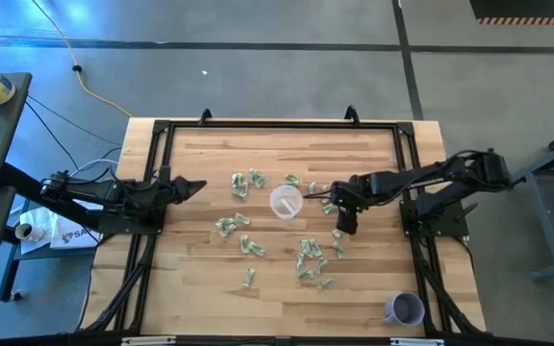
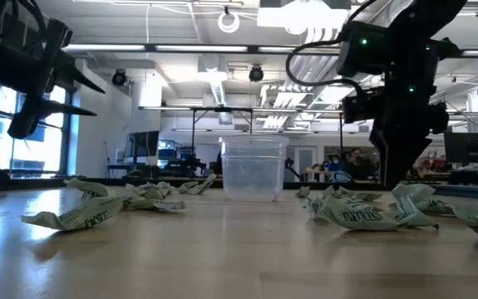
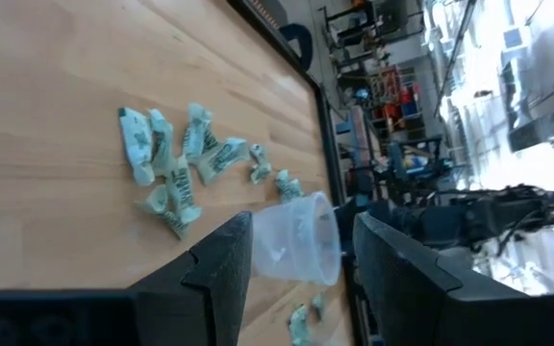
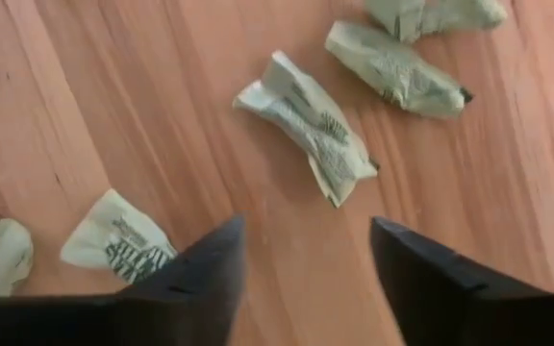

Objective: Pick and place Stevia / Truvia into bins
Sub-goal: Put the white stevia packet into the transparent container

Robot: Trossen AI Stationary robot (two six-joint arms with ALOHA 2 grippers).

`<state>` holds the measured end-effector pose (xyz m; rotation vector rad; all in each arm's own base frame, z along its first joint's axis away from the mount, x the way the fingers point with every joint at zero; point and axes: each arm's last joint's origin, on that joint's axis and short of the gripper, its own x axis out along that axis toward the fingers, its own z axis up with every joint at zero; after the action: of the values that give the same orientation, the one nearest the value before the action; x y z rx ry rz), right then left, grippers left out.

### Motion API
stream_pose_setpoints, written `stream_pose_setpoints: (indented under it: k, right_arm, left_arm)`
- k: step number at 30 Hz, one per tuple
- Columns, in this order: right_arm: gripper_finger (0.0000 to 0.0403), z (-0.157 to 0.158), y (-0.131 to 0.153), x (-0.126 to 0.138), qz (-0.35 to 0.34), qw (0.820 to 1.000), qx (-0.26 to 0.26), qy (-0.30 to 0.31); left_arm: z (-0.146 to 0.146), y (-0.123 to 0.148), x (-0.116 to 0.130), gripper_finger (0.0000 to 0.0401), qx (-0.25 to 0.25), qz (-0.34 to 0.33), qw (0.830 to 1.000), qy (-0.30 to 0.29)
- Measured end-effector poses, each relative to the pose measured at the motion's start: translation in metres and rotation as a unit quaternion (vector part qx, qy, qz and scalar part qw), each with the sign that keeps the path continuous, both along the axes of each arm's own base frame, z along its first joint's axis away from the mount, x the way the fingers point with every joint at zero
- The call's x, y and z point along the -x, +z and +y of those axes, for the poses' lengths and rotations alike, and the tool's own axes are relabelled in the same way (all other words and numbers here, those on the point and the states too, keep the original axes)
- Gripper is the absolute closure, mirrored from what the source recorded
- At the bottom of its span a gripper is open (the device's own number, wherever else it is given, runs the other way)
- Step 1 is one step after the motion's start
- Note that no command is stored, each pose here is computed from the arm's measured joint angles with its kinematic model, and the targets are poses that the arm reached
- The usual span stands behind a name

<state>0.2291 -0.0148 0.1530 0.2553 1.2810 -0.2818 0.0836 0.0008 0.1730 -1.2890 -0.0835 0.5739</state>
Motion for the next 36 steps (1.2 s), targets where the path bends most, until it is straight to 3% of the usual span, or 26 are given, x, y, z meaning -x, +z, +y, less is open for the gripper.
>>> stream_pose_setpoints:
  k: [4, 8, 14, 19, 24, 28, 36]
  right_arm:
    - [0.0265, -0.001, 0.004, -0.01, 0.008, 1.0, 0.012, 0.004]
    - [0.0275, -0.003, 0.009, -0.022, 0.036, 0.998, 0.035, 0.046]
    - [0.0213, -0.004, 0.002, -0.046, 0.098, 0.987, 0.043, 0.116]
    - [0.0147, -0.007, -0.002, -0.062, 0.14, 0.982, 0.06, 0.115]
    - [0.0131, -0.011, -0.012, -0.068, 0.16, 0.981, 0.059, 0.091]
    - [0.0156, -0.011, -0.014, -0.069, 0.16, 0.984, 0.042, 0.062]
    - [0.0249, -0.01, -0.014, -0.068, 0.16, 0.986, 0.04, 0.03]
  left_arm:
    - [0.0, -0.004, 0.001, 0.0185, -0.001, 0.024, 1.0, -0.011]
    - [0.0, -0.005, 0.002, 0.0185, -0.019, 0.039, 0.999, -0.02]
    - [0.0, -0.005, 0.002, 0.0185, -0.064, 0.062, 0.995, -0.034]
    - [-0.001, -0.005, 0.002, 0.0185, -0.079, 0.07, 0.993, -0.043]
    - [-0.001, -0.005, 0.001, 0.0185, -0.1, 0.082, 0.989, -0.066]
    - [-0.002, -0.003, 0.002, 0.0185, -0.115, 0.091, 0.986, -0.079]
    - [-0.001, 0.006, 0.003, 0.0185, -0.135, 0.084, 0.984, -0.08]
